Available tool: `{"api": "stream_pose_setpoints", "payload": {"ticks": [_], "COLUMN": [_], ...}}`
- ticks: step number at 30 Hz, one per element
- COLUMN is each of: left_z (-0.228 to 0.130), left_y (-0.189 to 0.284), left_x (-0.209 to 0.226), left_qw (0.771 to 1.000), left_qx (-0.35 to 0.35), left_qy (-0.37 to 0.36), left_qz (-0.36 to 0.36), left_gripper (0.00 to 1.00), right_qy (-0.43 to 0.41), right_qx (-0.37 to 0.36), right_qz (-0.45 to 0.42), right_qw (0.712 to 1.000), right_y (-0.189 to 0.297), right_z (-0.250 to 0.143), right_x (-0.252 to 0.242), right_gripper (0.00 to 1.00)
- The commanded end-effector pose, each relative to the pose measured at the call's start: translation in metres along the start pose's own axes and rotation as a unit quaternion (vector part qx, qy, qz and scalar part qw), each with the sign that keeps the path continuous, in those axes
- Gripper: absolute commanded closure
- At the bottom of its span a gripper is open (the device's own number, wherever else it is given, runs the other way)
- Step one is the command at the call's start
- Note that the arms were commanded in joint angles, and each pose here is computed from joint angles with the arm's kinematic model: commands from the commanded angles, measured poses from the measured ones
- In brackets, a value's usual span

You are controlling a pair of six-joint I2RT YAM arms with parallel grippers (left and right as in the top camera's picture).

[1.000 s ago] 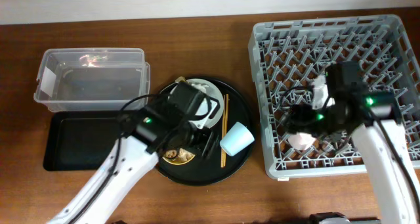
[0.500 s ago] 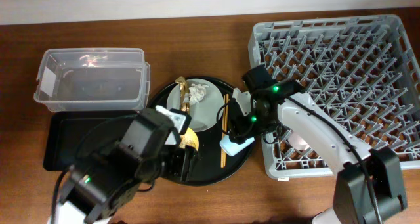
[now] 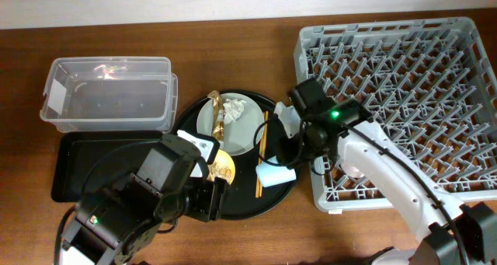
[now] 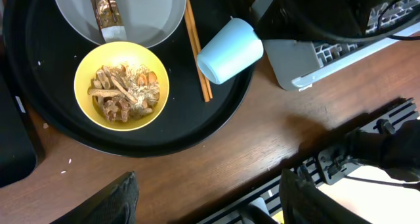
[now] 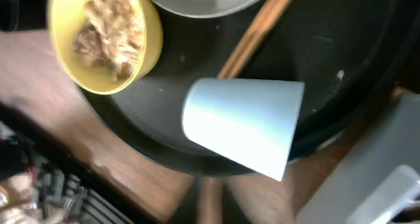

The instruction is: Sort waste into correct bins and load items into the dishwasher rack

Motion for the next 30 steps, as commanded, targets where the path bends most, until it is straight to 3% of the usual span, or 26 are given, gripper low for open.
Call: {"api": "stream_pose_setpoints", "payload": {"ticks": [1,6,7,9,10,11,13,14,17,21,25,30], "left_z": [-0.001,-0.001,-0.001,-0.001,-0.001,-0.001,-0.001,-0.001,0.0,0.0,-0.001,-0.005], "left_y": [0.002,0.002,0.002,0.002,0.002,0.002,0.002,0.002,0.002,0.002,0.002,0.002], "left_x": [0.003,0.003,0.003,0.003,0.003,0.003,0.003,0.003,0.004,0.005,0.005,0.008], "left_qw": [1.0,1.0,1.0,1.0,1.0,1.0,1.0,1.0,1.0,1.0,1.0,1.0], "left_qx": [0.0,0.0,0.0,0.0,0.0,0.0,0.0,-0.001,-0.003,-0.004,-0.002,0.007], "left_qy": [0.003,0.003,0.002,0.002,0.002,0.002,0.003,0.002,0.002,0.002,0.003,0.004], "left_qz": [0.009,0.01,0.009,0.01,0.01,0.01,0.01,0.01,0.014,0.015,0.017,0.022], "left_gripper": [0.25,0.23,0.23,0.22,0.22,0.22,0.22,0.22,0.21,0.21,0.18,0.17], "right_qy": [-0.029,-0.069,-0.07,-0.011,-0.007,-0.003,0.018,0.038,0.066,0.087,0.085,0.075], "right_qx": [0.011,0.094,0.102,0.09,0.085,0.078,0.06,0.041,-0.02,-0.003,0.048,0.054], "right_qz": [-0.038,-0.053,-0.05,0.033,0.038,0.036,0.031,0.028,-0.023,-0.094,-0.087,-0.016], "right_qw": [0.999,0.992,0.991,0.995,0.996,0.996,0.998,0.998,0.997,0.992,0.991,0.996], "right_y": [-0.004,-0.055,-0.063,-0.062,-0.059,-0.055,-0.046,-0.037,-0.012,-0.031,-0.063,-0.037], "right_z": [-0.005,-0.029,-0.029,-0.025,-0.024,-0.022,-0.014,-0.005,0.025,0.032,0.021,0.009], "right_x": [-0.009,-0.042,-0.044,-0.02,-0.017,-0.017,-0.015,-0.013,-0.018,-0.048,-0.06,-0.027], "right_gripper": [0.28,0.41,0.47,0.74,0.83,0.82,0.54,0.45,0.32,0.32,0.32,0.56]}}
Point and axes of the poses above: each gripper's point midway between its finger pads, its own y axis back along the fingers, its own x axis along the line the jaws close on, z = x × y, the point moved 2 cm from there along y, back along the fingers, and after that the axes turned 8 degrees about y, right-handed, at the moved point
